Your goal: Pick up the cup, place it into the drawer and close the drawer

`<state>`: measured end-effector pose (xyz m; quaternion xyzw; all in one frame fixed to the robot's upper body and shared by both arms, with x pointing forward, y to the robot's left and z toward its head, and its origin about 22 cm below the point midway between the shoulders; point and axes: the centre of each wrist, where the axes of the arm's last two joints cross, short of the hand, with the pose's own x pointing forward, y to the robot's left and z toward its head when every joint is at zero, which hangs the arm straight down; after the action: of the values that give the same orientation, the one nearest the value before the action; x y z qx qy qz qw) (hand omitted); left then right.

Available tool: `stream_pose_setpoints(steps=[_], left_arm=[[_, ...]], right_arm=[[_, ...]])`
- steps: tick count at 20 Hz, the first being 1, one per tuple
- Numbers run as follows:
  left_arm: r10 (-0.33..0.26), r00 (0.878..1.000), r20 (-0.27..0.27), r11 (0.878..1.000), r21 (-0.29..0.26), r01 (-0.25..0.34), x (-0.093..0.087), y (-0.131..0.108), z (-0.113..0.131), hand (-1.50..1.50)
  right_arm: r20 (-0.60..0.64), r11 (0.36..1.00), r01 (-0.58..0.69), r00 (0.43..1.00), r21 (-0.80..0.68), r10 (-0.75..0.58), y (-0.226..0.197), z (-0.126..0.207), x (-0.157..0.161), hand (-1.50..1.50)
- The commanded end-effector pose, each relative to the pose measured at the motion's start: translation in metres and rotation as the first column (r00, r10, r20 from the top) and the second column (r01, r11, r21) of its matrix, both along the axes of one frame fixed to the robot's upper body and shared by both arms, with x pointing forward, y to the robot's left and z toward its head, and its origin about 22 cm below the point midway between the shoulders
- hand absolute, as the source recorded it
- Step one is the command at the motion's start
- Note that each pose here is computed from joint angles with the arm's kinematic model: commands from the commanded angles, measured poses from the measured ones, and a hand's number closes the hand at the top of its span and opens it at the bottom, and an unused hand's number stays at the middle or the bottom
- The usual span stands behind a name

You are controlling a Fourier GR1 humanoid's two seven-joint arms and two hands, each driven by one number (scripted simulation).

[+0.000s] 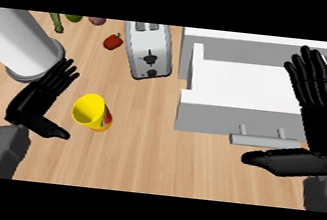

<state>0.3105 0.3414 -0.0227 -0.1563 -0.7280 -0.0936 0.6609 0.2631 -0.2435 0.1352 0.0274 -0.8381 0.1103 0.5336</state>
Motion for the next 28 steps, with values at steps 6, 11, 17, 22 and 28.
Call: stream_pose_setpoints(steps=[6,11,17,22,28], left_arm=[[0.045,0.998,-0.042,0.999,0.011,-0.045,-0.005,0.016,-0.057,-1.50],[0.040,0.998,-0.054,0.998,0.046,-0.037,-0.011,0.015,-0.073,-1.50],[0.066,0.997,-0.040,0.998,0.024,-0.065,-0.019,0.012,-0.086,-1.50],[0.080,0.997,0.007,0.996,0.028,-0.080,-0.032,-0.001,-0.101,-1.50],[0.073,0.997,0.024,0.997,0.013,-0.074,-0.025,-0.006,-0.099,-1.50]], right_arm=[[0.014,1.000,-0.010,1.000,0.006,0.010,-0.006,0.013,0.004,-1.50],[0.007,0.999,-0.008,1.000,-0.031,0.008,-0.005,0.021,0.004,-1.50],[0.017,1.000,-0.023,1.000,-0.014,0.024,-0.007,0.017,0.013,-1.50],[0.000,0.999,-0.035,0.999,-0.018,0.035,-0.016,0.008,0.000,-1.50],[0.023,1.000,-0.027,0.999,0.005,0.027,-0.007,0.023,0.006,-1.50]])
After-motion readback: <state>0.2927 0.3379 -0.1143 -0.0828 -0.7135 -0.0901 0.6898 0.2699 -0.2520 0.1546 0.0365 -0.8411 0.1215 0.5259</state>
